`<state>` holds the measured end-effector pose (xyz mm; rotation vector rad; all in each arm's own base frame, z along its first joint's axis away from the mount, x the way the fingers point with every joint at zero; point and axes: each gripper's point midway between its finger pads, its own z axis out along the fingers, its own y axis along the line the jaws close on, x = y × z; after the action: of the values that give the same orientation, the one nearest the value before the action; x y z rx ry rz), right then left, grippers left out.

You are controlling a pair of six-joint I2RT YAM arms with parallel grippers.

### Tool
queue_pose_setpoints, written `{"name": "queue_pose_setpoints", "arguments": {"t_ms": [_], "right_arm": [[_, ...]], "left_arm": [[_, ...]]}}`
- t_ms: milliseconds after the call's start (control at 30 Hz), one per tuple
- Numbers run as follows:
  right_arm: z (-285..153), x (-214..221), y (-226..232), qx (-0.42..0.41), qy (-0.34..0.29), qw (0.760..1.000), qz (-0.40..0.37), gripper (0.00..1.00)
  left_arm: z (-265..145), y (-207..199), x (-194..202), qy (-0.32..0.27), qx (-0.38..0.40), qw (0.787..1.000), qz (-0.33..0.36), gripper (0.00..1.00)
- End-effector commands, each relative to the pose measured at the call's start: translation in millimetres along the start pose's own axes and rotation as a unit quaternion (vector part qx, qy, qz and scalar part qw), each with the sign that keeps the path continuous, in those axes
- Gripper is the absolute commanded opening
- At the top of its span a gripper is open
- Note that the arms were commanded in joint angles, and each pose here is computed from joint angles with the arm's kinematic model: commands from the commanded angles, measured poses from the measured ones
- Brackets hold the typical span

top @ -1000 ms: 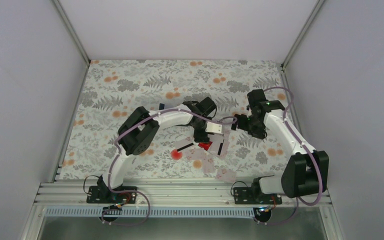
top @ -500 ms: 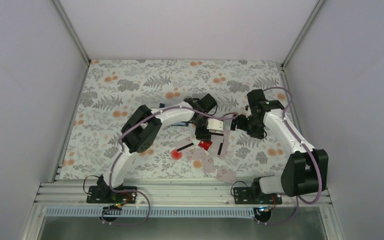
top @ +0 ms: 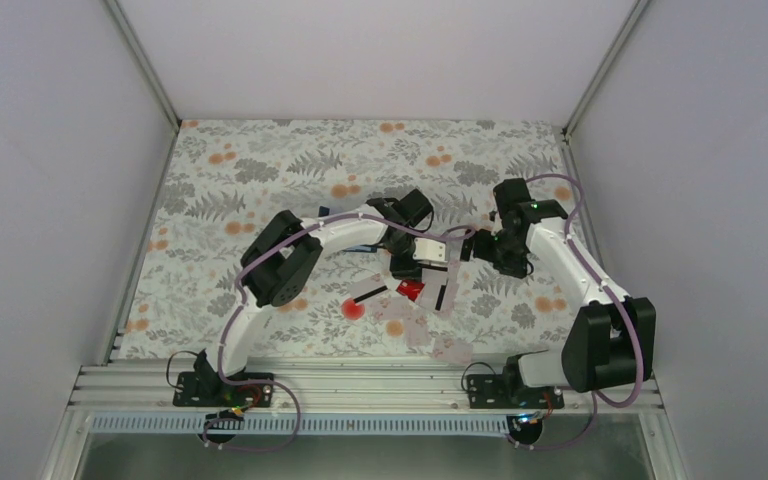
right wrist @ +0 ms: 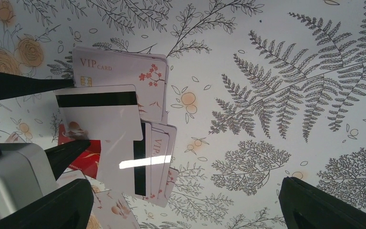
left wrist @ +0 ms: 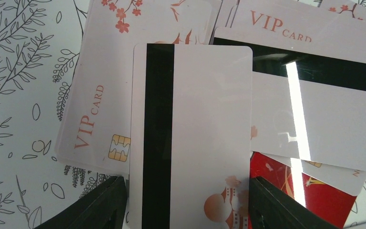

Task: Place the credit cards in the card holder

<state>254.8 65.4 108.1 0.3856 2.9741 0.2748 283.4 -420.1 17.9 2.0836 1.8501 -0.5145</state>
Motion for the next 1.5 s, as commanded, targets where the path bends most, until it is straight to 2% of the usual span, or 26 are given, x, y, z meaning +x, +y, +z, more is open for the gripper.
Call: {"name": "queue_pose_setpoints", "arguments": {"t_ms": [0,367,600,967,1200,1467], "right_arm": [[-1.8,-8.5,4.1,-0.009,-0.01,1.0,-0.006,0.99],[-14.2,-18.0,6.4,-0.011,-0.037,0.999,-0.005,0.99],[-29.1,-28.2,8.4,-0.012,-0.069,0.998,0.002,0.99],[-66.7,-46.9,15.9,-0.03,-0.143,0.989,0.015,0.99],[-89.8,-60.7,41.2,-0.099,-0.185,0.978,0.009,0.98],[-113.3,-75.6,99.1,-0.247,-0.186,0.951,-0.012,0.92]], "left_arm": [[10.6,-12.0,21.1,0.036,0.018,0.999,-0.009,0.62],[-5.4,2.2,-1.9,0.013,-0.006,1.0,-0.015,0.48],[-22.3,11.5,-19.9,-0.012,-0.019,0.999,-0.026,0.45],[-66.9,27.2,-46.7,-0.081,-0.03,0.995,-0.058,0.45],[-131.1,54.1,-70.6,-0.159,-0.052,0.98,-0.109,0.45],[-190.8,67.8,-88.1,-0.212,-0.076,0.958,-0.175,0.45]]}}
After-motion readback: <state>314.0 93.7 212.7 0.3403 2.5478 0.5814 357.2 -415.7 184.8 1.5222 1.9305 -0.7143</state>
